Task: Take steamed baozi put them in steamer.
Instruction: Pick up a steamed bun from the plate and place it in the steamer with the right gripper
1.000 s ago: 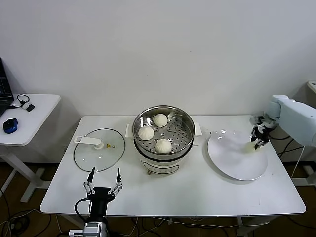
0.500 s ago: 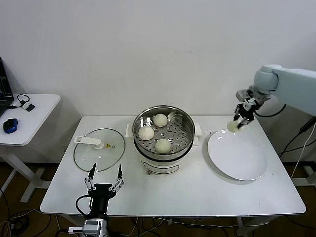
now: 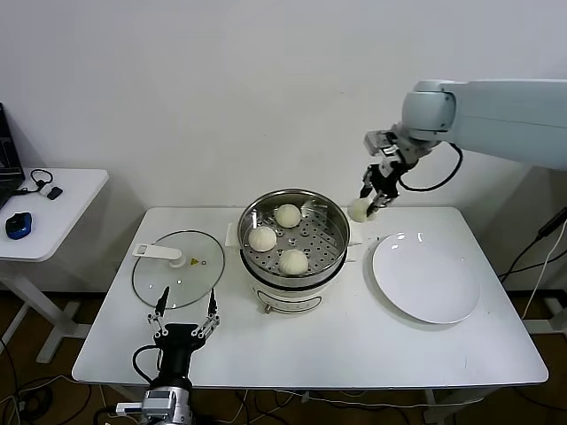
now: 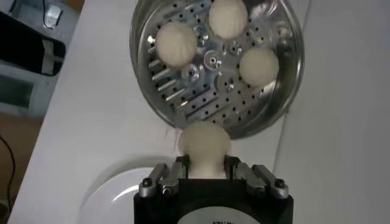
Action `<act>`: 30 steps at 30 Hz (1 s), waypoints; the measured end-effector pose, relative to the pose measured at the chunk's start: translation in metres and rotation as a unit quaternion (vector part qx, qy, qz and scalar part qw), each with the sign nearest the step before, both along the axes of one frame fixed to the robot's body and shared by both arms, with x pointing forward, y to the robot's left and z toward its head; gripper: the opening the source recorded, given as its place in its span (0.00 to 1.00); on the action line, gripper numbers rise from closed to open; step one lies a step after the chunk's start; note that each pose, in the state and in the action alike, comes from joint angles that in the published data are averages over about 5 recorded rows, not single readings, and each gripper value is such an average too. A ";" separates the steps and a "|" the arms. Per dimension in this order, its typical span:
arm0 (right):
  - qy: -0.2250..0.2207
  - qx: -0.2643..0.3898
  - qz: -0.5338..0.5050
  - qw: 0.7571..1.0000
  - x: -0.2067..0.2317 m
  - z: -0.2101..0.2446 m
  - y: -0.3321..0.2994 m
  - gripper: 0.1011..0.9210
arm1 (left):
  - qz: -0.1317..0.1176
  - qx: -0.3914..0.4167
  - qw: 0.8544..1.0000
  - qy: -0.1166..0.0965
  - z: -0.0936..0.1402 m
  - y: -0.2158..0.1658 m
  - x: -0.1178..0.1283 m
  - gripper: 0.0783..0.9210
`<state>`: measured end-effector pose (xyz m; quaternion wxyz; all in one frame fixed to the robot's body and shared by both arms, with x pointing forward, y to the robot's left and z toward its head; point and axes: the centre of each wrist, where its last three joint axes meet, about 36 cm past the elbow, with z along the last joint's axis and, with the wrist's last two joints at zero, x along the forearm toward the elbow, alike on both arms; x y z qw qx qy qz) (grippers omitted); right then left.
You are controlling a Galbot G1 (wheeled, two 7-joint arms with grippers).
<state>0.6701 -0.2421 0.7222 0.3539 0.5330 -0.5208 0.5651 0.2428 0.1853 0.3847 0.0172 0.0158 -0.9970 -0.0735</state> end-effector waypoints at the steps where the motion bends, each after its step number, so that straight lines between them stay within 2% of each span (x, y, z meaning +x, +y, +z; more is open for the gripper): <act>1: -0.001 0.000 0.000 1.000 0.000 0.000 0.007 0.40 | 0.000 0.000 1.000 0.000 0.000 0.000 0.000 0.88; 15: 0.000 -0.001 0.008 1.000 0.002 -0.052 0.076 0.46 | 0.006 -0.001 1.000 0.001 -0.001 0.005 0.000 0.88; 30: 0.009 -0.016 0.004 1.000 0.011 -0.109 0.081 0.46 | 0.010 0.000 1.000 0.004 -0.005 0.007 0.000 0.88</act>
